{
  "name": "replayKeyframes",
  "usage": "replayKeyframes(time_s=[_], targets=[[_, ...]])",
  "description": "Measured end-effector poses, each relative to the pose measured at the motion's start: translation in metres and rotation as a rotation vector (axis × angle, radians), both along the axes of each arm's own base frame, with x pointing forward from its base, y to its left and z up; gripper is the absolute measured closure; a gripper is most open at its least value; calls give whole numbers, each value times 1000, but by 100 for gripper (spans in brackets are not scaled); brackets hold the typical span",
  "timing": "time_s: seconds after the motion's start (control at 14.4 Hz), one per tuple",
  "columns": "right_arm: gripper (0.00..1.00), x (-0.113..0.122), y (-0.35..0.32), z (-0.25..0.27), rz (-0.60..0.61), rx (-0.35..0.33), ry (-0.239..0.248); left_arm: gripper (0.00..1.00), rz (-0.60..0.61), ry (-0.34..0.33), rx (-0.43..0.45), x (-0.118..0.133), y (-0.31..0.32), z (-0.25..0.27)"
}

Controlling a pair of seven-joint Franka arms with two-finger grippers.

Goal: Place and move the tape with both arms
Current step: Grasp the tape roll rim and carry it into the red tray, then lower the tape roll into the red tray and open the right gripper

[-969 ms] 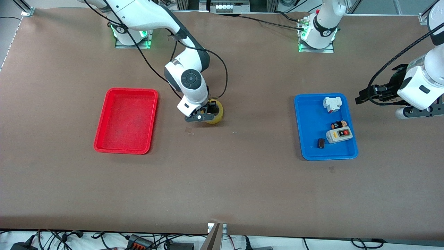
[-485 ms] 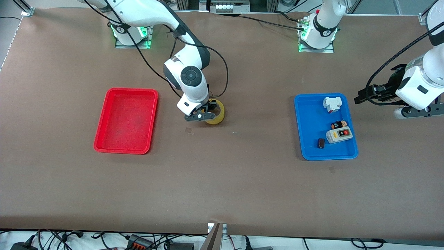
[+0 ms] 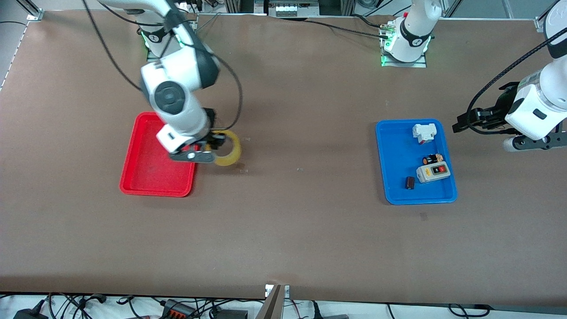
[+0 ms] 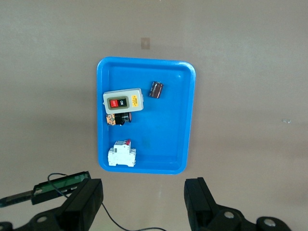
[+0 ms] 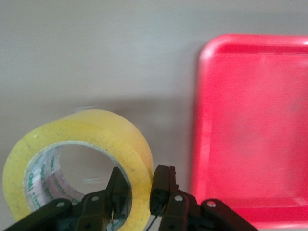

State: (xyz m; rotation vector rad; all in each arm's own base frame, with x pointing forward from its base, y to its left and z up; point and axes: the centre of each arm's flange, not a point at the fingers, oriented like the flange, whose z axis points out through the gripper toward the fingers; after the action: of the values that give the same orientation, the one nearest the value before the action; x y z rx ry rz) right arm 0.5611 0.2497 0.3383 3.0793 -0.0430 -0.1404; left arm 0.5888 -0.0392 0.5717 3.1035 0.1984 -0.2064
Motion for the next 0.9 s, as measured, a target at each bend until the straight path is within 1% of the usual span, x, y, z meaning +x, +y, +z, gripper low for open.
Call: replayKeyframes(time_s=[0.14, 0.42, 0.55, 0.69, 0.9], targets=[[81, 2, -58, -16, 3, -6, 40, 0, 0, 0, 0, 0, 0, 0], [81, -10, -149, -54, 36, 12, 83, 0, -1, 0, 0, 0, -1, 0], [81, -16, -187, -72, 68, 31, 82, 0, -5, 0, -1, 0, -3, 0], [81, -25, -214, -90, 93, 46, 60, 0, -8, 1, -1, 0, -4, 0], [81, -32, -224, -106, 117, 55, 43, 0, -9, 1, -1, 0, -5, 0]])
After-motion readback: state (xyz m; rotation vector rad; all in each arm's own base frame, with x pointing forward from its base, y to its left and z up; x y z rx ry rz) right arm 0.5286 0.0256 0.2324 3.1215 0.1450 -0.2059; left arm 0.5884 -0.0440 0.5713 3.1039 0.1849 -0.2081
